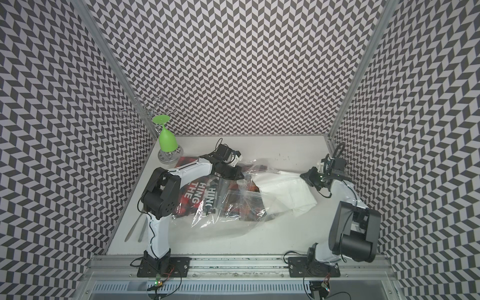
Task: Take the shirt out of the vacuum bag
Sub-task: Take out the shirt from the vacuum bag.
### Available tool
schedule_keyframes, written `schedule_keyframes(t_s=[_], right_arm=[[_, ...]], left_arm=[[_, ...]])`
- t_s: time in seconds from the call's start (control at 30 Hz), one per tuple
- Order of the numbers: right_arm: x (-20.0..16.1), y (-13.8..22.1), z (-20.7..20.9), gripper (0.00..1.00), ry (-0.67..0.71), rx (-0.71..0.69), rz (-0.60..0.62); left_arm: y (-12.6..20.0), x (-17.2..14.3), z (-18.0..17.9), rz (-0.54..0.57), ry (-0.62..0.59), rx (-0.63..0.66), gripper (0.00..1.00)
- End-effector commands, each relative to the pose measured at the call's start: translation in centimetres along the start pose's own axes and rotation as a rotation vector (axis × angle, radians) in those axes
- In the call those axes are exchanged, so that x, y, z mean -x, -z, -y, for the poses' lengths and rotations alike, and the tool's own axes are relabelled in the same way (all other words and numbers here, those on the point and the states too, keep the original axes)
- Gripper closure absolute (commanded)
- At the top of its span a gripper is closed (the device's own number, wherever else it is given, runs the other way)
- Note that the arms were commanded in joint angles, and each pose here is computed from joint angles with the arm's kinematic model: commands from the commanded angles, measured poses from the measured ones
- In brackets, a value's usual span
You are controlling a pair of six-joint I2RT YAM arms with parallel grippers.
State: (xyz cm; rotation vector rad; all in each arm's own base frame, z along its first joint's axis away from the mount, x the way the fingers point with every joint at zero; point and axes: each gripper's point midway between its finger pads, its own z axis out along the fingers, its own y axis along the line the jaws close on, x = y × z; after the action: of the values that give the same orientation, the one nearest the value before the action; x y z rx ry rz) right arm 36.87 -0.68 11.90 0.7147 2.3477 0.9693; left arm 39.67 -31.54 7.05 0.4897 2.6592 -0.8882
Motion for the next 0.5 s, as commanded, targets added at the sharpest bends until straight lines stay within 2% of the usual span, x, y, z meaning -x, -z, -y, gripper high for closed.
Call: schedule_keyframes(t_s=[0.0, 0.33, 0.47], right_arm=[[3.9, 0.6, 0.9, 1.00, 0.020, 0.007, 0.132], [5.6, 0.5, 6.6, 1.00, -0.116, -0.015, 0.173], [6.6, 1.7, 8.0, 1.00, -0.143, -0.026, 0.210]], left_arm=[[-0.3, -2.7, -5.2, -0.086, 0.075, 0.150, 1.00], [0.5, -3.3, -6.8, -0.087, 0.096, 0.197, 1.00], [1.1, -2.7, -7.0, -0.068, 0.099, 0.217, 1.00]])
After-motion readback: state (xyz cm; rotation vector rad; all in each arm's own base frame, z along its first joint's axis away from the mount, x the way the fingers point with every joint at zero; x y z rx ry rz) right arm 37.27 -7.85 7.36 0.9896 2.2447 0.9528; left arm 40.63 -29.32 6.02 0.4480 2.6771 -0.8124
